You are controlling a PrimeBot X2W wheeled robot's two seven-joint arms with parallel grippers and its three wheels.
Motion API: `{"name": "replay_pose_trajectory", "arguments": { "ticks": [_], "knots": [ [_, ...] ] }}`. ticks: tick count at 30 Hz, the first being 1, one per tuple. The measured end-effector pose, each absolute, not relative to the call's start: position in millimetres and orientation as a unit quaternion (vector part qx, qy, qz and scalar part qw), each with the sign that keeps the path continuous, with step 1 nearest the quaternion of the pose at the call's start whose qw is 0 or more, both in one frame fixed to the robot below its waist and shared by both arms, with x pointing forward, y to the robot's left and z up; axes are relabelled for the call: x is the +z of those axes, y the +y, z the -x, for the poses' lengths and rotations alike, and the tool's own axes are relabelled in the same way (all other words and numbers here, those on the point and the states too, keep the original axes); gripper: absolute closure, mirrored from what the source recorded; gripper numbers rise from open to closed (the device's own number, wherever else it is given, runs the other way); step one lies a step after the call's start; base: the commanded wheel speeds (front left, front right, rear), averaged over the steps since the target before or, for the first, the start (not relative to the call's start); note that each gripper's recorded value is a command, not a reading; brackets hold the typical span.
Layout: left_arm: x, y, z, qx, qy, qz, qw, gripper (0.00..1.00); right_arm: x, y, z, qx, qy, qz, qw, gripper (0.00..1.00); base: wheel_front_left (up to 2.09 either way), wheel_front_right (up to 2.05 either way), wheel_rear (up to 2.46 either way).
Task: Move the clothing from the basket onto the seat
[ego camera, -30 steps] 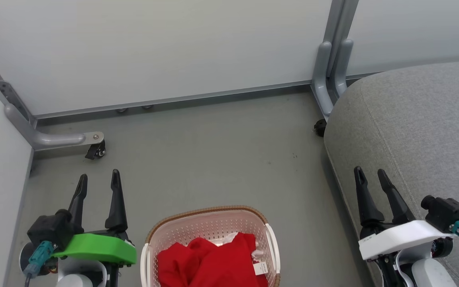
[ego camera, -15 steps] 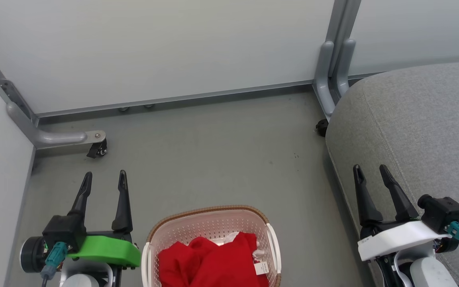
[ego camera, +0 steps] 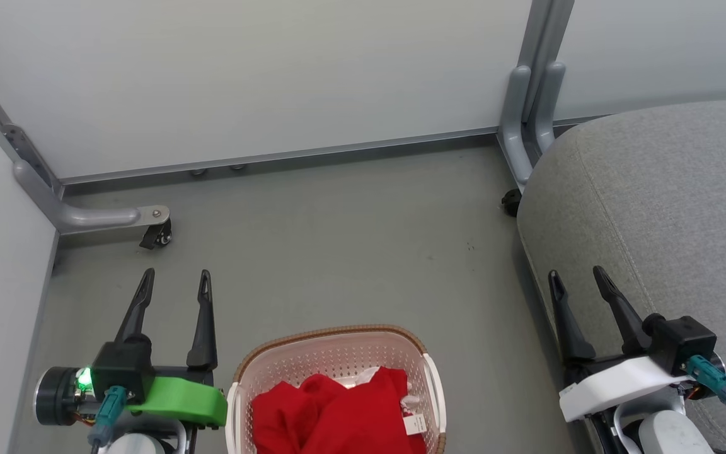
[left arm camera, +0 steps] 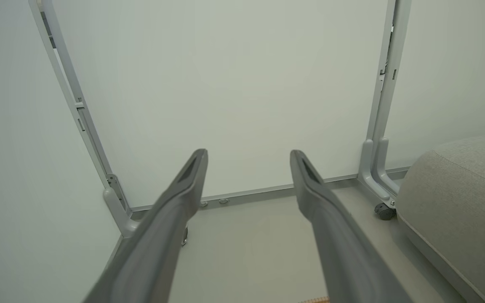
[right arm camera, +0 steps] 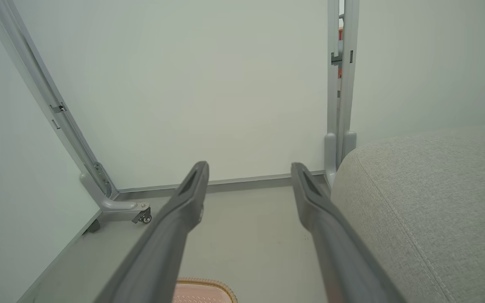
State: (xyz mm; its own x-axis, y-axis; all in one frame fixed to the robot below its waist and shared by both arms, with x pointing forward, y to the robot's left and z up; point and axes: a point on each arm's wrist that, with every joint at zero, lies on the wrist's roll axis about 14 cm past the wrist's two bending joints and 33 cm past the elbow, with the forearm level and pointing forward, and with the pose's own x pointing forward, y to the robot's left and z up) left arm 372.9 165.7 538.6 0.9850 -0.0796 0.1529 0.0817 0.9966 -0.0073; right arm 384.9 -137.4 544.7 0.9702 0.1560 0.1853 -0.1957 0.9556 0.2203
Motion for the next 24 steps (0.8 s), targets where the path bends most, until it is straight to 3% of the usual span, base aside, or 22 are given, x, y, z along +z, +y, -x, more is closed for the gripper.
{"name": "replay_pose_trajectory", "arguments": {
  "ticks": [24],
  "knots": [
    [541, 162, -371, -0.047, -0.086, -0.031, 0.995, 0.00, 533, -136, -386, 0.092, -0.070, -0.082, 0.990, 0.00, 0.00, 0.00, 0.00]
  ]
}}
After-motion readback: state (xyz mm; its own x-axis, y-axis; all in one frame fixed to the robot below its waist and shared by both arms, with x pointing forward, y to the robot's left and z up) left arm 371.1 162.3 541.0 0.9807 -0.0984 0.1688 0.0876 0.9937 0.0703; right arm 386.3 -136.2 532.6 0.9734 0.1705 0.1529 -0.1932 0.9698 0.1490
